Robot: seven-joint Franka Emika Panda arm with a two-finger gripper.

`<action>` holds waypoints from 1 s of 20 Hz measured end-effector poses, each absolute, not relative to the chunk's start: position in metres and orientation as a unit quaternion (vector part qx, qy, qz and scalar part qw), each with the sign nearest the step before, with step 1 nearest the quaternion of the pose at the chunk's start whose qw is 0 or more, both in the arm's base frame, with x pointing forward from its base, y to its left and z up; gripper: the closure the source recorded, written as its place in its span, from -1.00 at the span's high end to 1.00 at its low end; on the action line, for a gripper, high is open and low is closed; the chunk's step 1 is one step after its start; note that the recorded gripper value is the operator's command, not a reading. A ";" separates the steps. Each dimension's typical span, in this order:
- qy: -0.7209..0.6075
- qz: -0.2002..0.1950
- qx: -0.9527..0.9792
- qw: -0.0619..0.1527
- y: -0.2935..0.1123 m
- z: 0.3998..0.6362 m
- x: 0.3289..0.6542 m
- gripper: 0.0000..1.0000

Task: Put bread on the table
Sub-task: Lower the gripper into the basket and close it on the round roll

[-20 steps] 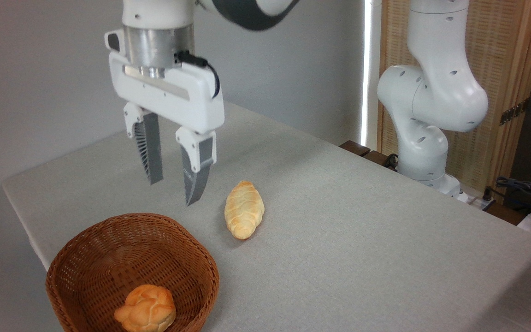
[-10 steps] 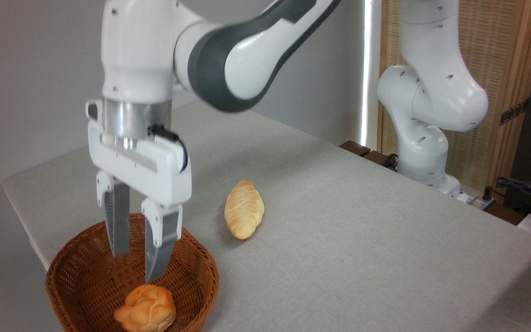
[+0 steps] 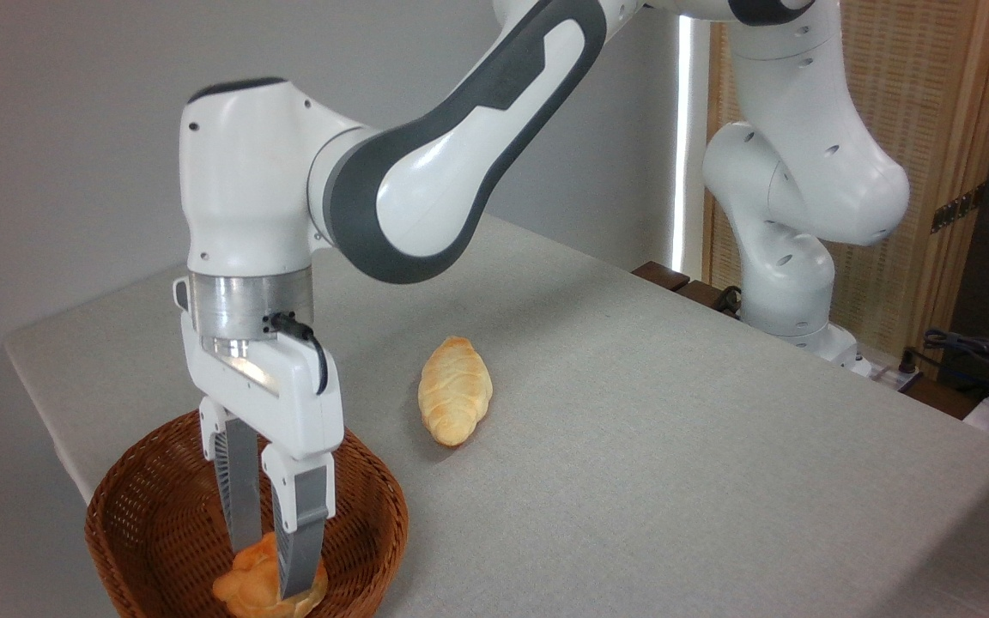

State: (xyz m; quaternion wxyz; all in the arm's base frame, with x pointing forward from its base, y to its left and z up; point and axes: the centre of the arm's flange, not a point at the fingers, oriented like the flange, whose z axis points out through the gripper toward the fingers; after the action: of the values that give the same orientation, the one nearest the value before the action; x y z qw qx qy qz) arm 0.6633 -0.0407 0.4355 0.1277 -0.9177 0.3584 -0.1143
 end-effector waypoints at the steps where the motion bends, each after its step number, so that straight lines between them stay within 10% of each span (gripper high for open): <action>1: 0.361 -0.115 -0.916 0.129 -0.042 0.432 0.665 1.00; 6: 0.366 -0.118 -0.914 0.128 -0.047 0.420 0.668 0.98; 9: 0.372 -0.113 -0.913 0.124 -0.053 0.409 0.670 0.26; 15: 0.376 -0.108 -0.912 0.124 -0.054 0.402 0.670 -0.19; 18: 0.385 -0.108 -0.908 0.125 -0.054 0.403 0.670 -1.00; 20: 0.388 -0.108 -0.906 0.126 -0.054 0.404 0.671 -1.00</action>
State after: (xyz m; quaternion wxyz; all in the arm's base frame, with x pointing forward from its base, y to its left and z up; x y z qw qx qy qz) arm 0.6707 -0.0540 0.4043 0.1257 -0.9065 0.3882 -0.1084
